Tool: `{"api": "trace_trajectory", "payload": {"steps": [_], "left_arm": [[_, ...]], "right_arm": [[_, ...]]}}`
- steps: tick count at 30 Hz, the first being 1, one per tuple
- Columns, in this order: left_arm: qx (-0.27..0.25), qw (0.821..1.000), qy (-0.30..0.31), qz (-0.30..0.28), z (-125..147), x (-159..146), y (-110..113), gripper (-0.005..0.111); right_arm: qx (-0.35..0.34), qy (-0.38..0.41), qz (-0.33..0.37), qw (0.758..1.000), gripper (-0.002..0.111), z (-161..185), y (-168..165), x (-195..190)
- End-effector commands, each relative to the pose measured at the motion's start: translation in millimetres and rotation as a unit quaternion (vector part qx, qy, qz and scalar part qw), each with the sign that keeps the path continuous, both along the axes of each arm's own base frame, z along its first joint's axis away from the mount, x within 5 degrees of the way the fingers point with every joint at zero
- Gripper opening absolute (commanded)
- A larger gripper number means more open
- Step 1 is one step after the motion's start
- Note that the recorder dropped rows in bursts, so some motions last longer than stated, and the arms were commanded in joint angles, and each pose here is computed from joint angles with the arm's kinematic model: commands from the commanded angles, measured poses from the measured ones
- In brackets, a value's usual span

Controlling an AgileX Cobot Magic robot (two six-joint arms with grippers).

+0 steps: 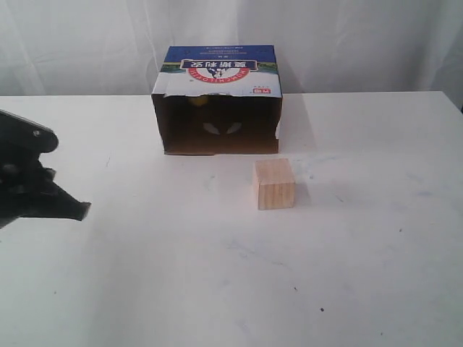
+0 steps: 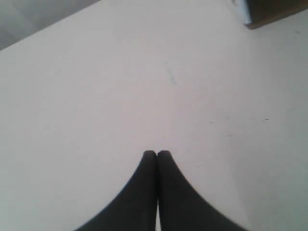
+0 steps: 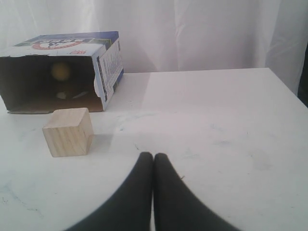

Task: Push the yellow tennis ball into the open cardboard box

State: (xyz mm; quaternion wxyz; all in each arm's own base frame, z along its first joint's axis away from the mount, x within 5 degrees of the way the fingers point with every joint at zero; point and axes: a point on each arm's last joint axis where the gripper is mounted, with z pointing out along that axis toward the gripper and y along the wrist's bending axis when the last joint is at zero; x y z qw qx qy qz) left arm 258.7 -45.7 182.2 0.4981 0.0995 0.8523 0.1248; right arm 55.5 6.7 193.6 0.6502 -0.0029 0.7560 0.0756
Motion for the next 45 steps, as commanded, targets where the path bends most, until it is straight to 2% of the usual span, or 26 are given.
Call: {"api": "trace_trajectory", "payload": {"steps": [1,3,5,10,11,12,13,14,15,18,19,20,21,23,24,28,33,39,45], "left_arm": [[0.045,0.997,0.022,0.066,25.0,-23.3,20.2,0.000],[0.055,0.992,0.007,0.116,46.7,-40.0,33.4,0.000],[0.063,0.990,-0.018,0.126,65.3,-53.4,40.2,0.000],[0.075,0.988,-0.127,0.039,126.5,-93.8,42.7,0.000],[0.091,0.980,-0.174,-0.001,150.7,-108.9,41.9,0.000],[0.099,0.975,-0.198,-0.018,162.1,-116.1,41.5,0.000],[0.095,0.964,-0.245,-0.041,183.0,-129.5,40.7,0.000],[0.085,0.960,-0.264,-0.047,191.6,-134.8,40.6,0.000],[0.067,0.944,-0.314,-0.072,212.7,-148.2,38.7,0.000],[0.017,0.916,-0.381,-0.124,243.5,-168.6,32.6,0.000],[-0.013,0.893,-0.416,-0.169,257.1,-179.8,26.2,0.000],[-0.044,0.880,-0.427,-0.204,260.4,-184.6,20.3,0.000],[-0.109,0.853,-0.428,-0.279,261.3,-190.8,6.9,0.000],[-0.162,0.825,-0.398,-0.367,248.2,-192.7,-10.2,0.000],[-0.165,0.820,-0.389,-0.387,242.5,-192.4,-14.0,0.000],[-0.170,0.824,-0.359,-0.405,220.7,-187.2,-19.4,0.000],[-0.170,0.823,-0.359,-0.406,220.7,-187.3,-19.4,0.000],[-0.175,0.797,-0.360,-0.453,221.5,-194.9,-25.7,0.000],[-0.172,0.795,-0.361,-0.456,218.7,-197.3,-25.3,0.000]], "right_arm": [[0.000,-0.005,0.000,1.000,0.000,-0.4,-0.1,-0.2],[0.000,-0.005,0.000,1.000,0.000,-0.4,-0.1,-0.2],[0.000,-0.005,0.000,1.000,0.000,-0.4,-0.1,-0.2],[0.000,-0.005,0.000,1.000,0.000,-0.4,-0.1,-0.2],[0.000,-0.005,0.000,1.000,0.000,-0.4,-0.1,-0.2],[0.000,-0.005,0.000,1.000,0.000,-0.4,-0.1,-0.2],[0.000,-0.005,0.000,1.000,0.000,-0.4,-0.1,-0.2],[0.000,-0.005,0.000,1.000,0.000,-0.4,-0.1,-0.2],[0.000,-0.005,0.000,1.000,0.000,-0.4,-0.1,-0.2],[0.000,-0.005,0.000,1.000,0.000,-0.4,-0.1,-0.2],[0.000,-0.005,0.000,1.000,0.000,-0.4,-0.1,-0.2],[0.000,-0.005,0.000,1.000,0.000,-0.4,-0.1,-0.2],[0.000,-0.005,0.000,1.000,0.000,-0.4,-0.1,-0.2],[0.000,-0.005,0.000,1.000,0.000,-0.4,-0.1,-0.2],[0.000,-0.005,0.000,1.000,0.000,-0.4,-0.1,-0.2],[0.000,-0.005,0.000,1.000,0.000,-0.4,-0.1,-0.2],[0.000,-0.006,0.000,1.000,0.000,-0.3,-0.1,-0.2],[0.000,-0.006,0.000,1.000,0.000,-0.3,-0.1,-0.2],[0.000,-0.005,0.000,1.000,0.000,-0.4,-0.1,-0.2]]}}
